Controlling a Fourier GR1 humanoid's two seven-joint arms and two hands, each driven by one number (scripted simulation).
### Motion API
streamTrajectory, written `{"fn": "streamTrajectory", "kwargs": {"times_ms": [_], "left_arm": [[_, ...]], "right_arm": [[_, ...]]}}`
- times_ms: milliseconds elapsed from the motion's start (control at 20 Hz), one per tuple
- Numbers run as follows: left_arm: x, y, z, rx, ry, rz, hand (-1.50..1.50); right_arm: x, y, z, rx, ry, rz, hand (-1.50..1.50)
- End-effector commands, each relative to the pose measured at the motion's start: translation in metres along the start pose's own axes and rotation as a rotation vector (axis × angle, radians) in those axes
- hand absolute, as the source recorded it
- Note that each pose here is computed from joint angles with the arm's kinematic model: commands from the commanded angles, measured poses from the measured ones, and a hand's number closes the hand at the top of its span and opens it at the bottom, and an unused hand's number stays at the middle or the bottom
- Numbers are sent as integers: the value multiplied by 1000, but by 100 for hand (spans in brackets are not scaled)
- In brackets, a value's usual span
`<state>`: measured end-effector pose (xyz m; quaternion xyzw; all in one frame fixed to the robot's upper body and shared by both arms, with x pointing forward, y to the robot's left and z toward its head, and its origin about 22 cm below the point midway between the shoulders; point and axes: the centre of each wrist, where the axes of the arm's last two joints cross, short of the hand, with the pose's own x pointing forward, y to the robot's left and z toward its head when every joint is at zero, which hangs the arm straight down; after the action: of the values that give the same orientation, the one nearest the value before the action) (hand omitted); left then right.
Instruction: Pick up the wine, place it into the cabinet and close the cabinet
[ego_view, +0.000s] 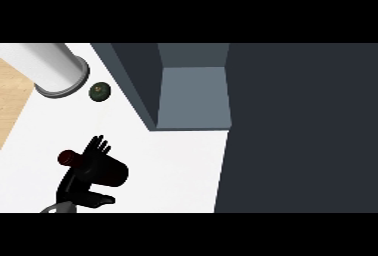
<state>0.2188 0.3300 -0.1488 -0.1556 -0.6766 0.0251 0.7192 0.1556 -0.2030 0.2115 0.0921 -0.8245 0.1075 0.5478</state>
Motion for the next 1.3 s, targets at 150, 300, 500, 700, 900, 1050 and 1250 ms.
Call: {"fn": "streamTrajectory", "kwargs": {"times_ms": [150,300,500,700,900,1050,1250], "left_arm": [[-16,-7,4,-81,-92,114,-150],[2,6,-9,-91,-108,84,-150],[-9,-10,-10,-121,-106,103,-150],[-4,-25,-35,-90,-151,89,-150],[-14,-29,-32,-47,-179,120,150],[-20,-40,-36,-57,-130,169,150],[-8,-24,-34,-109,-114,190,150]], "right_arm": [[3,-3,14,13,-30,-24,-150],[17,5,12,22,-26,-39,-150],[2,-2,14,26,-17,-29,-150],[-7,1,17,25,-23,-39,-150],[0,5,17,28,-11,-34,-150],[10,0,27,11,-5,-50,-150],[-1,4,15,12,-7,-36,-150]]}}
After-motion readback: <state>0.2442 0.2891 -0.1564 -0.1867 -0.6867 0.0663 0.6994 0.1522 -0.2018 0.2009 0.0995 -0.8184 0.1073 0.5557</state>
